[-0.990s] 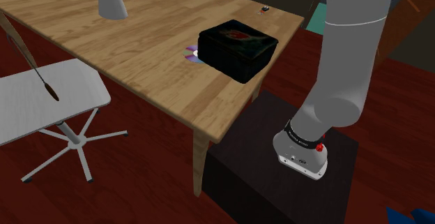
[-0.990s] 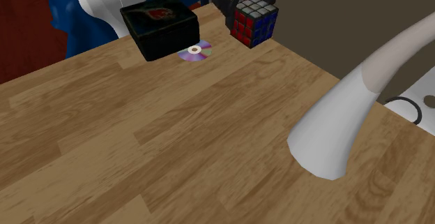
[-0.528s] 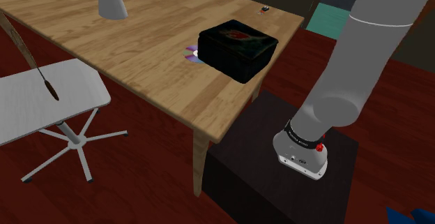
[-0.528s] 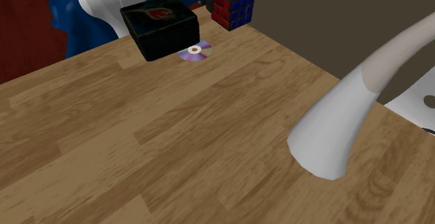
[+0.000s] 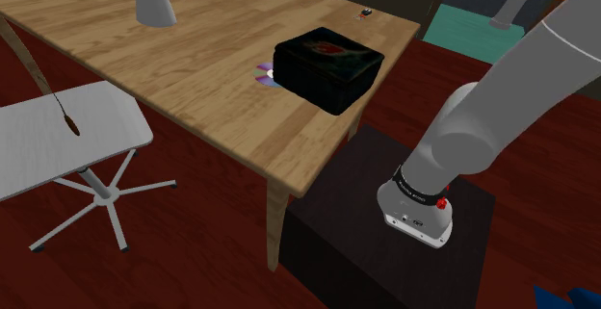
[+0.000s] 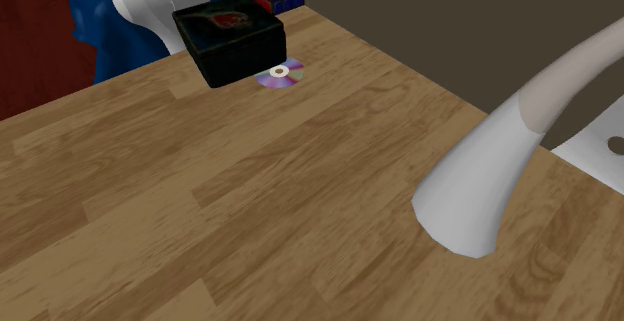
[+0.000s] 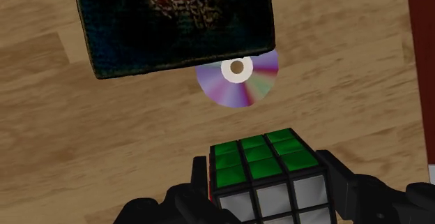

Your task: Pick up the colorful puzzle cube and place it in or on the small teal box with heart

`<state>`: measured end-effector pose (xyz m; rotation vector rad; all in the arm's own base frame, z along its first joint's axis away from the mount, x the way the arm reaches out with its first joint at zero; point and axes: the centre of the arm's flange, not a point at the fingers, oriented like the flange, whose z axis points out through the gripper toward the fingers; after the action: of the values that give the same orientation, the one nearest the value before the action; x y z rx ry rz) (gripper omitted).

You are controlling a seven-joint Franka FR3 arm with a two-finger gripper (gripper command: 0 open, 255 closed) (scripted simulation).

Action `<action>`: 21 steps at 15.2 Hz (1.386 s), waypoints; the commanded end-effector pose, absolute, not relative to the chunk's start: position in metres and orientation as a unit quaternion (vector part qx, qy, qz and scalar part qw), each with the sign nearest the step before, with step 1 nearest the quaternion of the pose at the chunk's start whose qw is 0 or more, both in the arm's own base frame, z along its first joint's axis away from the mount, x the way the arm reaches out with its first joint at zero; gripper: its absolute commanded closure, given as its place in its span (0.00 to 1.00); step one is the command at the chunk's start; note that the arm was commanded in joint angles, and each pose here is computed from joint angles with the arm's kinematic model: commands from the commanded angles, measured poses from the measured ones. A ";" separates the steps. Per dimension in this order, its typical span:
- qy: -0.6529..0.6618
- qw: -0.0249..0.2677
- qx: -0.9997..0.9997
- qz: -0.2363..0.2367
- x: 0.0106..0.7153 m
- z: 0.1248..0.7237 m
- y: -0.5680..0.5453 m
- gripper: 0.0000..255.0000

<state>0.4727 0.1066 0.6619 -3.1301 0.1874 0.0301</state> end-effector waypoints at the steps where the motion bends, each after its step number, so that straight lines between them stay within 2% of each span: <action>1: 0.060 0.003 -0.998 0.010 0.447 0.661 0.099 1.00; 12: 0.060 0.003 -0.998 0.010 0.301 0.663 0.061 1.00; 21: 0.060 0.003 -0.998 0.010 0.301 0.615 0.061 1.00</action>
<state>0.3003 0.0600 0.6208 -3.1300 0.1879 0.0311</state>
